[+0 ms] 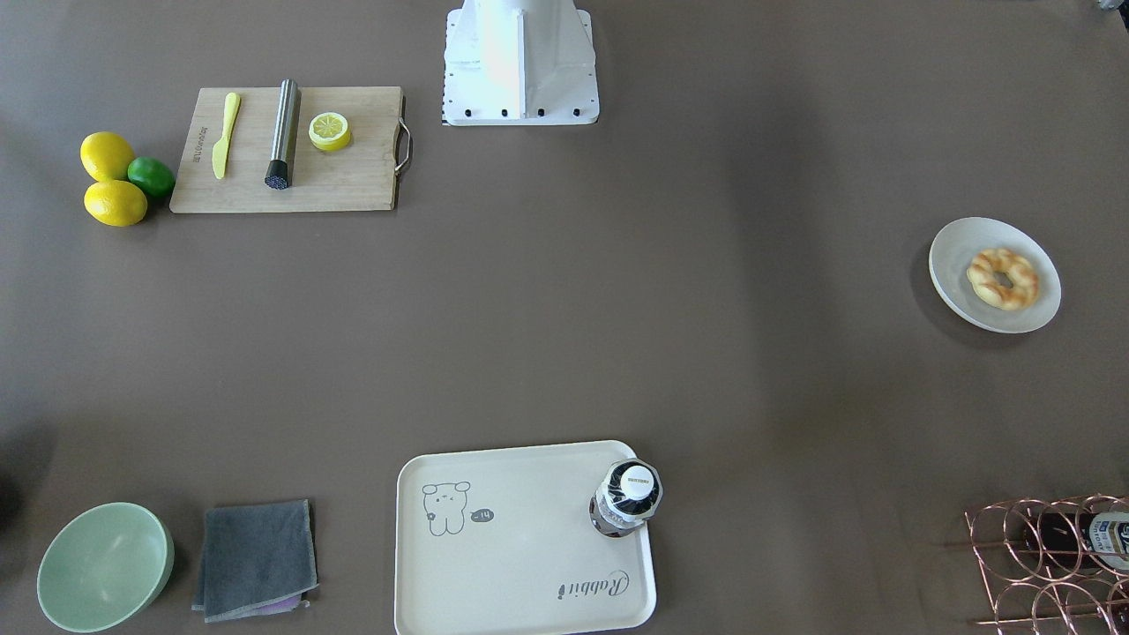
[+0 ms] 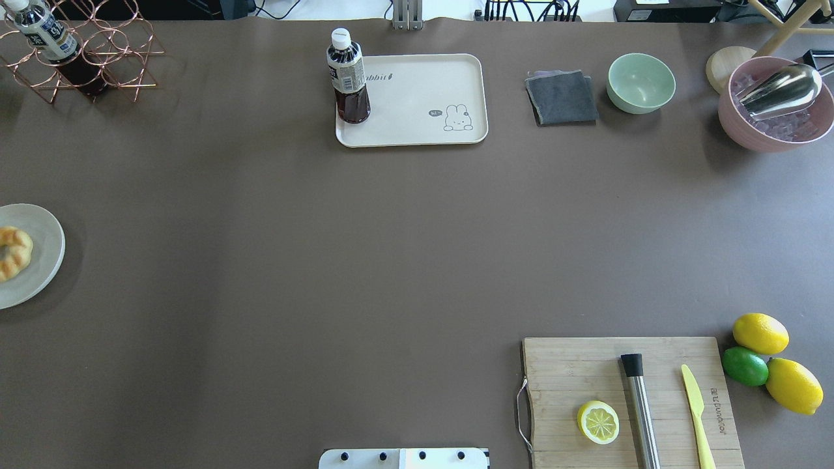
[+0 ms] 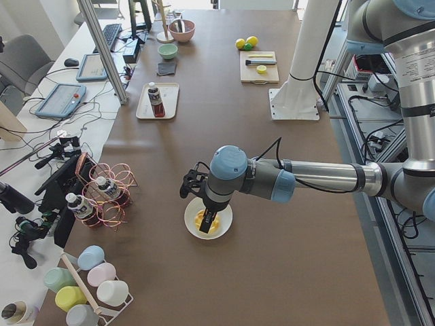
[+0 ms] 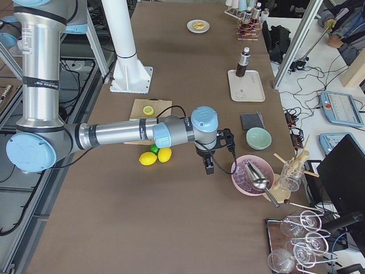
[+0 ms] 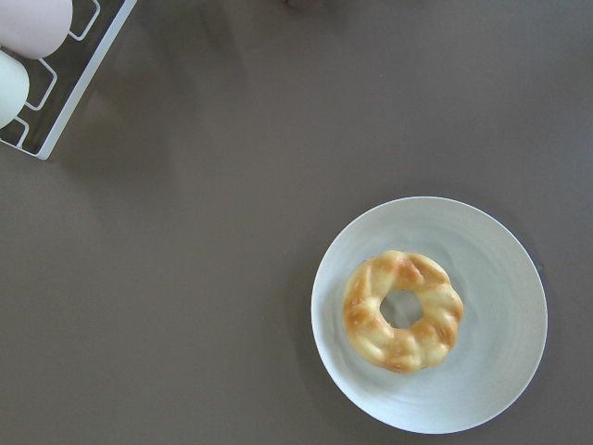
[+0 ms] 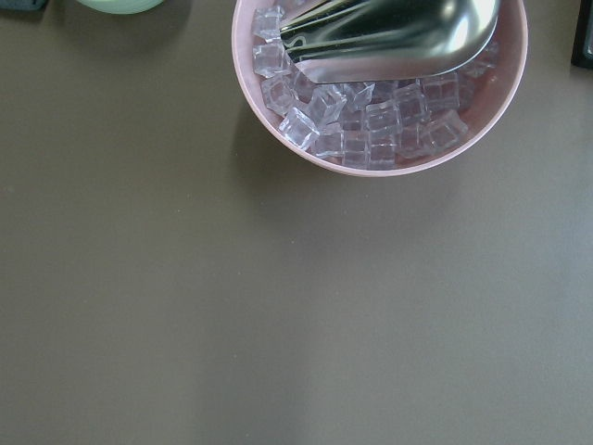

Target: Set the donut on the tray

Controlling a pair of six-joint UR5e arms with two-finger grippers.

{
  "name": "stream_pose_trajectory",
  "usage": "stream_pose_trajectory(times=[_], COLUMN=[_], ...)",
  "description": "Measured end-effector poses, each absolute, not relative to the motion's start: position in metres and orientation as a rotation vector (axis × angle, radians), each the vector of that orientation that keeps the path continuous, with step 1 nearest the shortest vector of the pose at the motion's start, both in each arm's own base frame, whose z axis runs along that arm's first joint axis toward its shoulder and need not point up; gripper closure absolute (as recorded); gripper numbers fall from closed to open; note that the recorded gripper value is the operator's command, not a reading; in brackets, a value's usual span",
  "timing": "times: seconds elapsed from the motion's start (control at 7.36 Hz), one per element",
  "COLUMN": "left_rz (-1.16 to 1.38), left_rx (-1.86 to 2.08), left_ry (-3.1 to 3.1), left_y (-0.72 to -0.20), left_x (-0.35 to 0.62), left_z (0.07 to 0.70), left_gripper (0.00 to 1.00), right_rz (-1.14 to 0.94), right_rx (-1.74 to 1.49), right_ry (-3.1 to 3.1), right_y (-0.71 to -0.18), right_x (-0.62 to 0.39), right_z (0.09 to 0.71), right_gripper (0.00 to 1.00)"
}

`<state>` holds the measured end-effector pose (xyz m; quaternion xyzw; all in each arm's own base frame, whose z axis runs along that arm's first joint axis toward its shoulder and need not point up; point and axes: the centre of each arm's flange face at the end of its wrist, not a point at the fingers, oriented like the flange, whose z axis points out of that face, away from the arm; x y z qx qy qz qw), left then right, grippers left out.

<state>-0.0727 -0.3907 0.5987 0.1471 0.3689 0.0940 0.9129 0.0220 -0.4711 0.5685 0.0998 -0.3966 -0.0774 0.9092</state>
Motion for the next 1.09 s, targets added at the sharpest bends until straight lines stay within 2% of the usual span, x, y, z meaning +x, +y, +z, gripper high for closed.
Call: stream_pose_trajectory(times=[1.09], left_rz=[0.193], left_rx=[0.290], left_ry=[0.763], left_y=[-0.3897], left_x=[-0.0701], left_z=[0.6030], left_gripper=[0.03], right_rz=[-0.159], right_rx=[0.205], right_ry=[-0.821], right_y=[-0.4667], right_x=[0.0221], right_z=[0.5678], right_gripper=[0.00])
